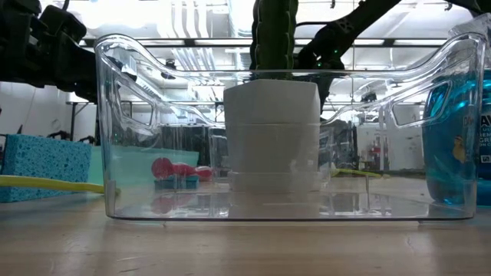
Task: Pick & Place Kitchen Sink Supplies
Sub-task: Put the blue sponge wipe into the top transparent bin
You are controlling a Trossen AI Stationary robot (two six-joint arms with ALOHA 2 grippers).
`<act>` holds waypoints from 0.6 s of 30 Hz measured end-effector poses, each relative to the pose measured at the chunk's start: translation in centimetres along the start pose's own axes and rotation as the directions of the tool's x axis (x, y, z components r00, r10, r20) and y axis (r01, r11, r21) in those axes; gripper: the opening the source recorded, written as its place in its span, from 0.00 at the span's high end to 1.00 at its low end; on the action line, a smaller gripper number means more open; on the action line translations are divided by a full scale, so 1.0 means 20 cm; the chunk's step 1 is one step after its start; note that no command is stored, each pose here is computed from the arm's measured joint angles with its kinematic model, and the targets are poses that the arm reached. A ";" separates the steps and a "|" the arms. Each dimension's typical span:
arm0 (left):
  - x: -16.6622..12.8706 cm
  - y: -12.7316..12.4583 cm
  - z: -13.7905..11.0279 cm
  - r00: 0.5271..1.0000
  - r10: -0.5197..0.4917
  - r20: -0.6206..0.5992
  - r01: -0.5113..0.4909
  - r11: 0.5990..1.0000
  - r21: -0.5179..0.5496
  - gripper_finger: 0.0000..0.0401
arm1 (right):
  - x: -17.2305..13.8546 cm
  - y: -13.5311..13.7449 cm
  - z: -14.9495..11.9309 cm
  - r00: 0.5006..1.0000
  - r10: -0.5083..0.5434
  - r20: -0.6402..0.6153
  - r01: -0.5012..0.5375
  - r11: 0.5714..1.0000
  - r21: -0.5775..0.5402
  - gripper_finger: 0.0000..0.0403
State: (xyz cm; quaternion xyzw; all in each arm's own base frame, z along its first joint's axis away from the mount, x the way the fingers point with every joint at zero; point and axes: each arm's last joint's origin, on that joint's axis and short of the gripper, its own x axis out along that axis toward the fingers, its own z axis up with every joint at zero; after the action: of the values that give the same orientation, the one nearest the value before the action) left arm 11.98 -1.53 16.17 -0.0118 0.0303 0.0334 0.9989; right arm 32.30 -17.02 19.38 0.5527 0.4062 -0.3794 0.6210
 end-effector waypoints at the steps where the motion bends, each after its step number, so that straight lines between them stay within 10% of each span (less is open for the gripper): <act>1: 0.00 0.00 0.00 1.000 0.000 0.000 0.000 1.000 0.000 0.46 | 0.00 0.00 0.00 1.000 0.000 0.000 0.000 1.000 0.002 0.98; 18: 0.00 0.00 0.00 1.000 0.000 0.000 0.000 1.000 0.000 0.46 | -0.04 0.01 0.00 1.000 0.014 0.014 -0.014 1.000 0.005 0.77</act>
State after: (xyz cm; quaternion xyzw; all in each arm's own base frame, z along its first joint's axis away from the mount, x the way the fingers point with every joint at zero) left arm 11.98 -1.54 16.17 -0.0118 0.0304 0.0332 0.9989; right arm 32.12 -16.93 20.11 0.5545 0.3970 -0.3799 0.6250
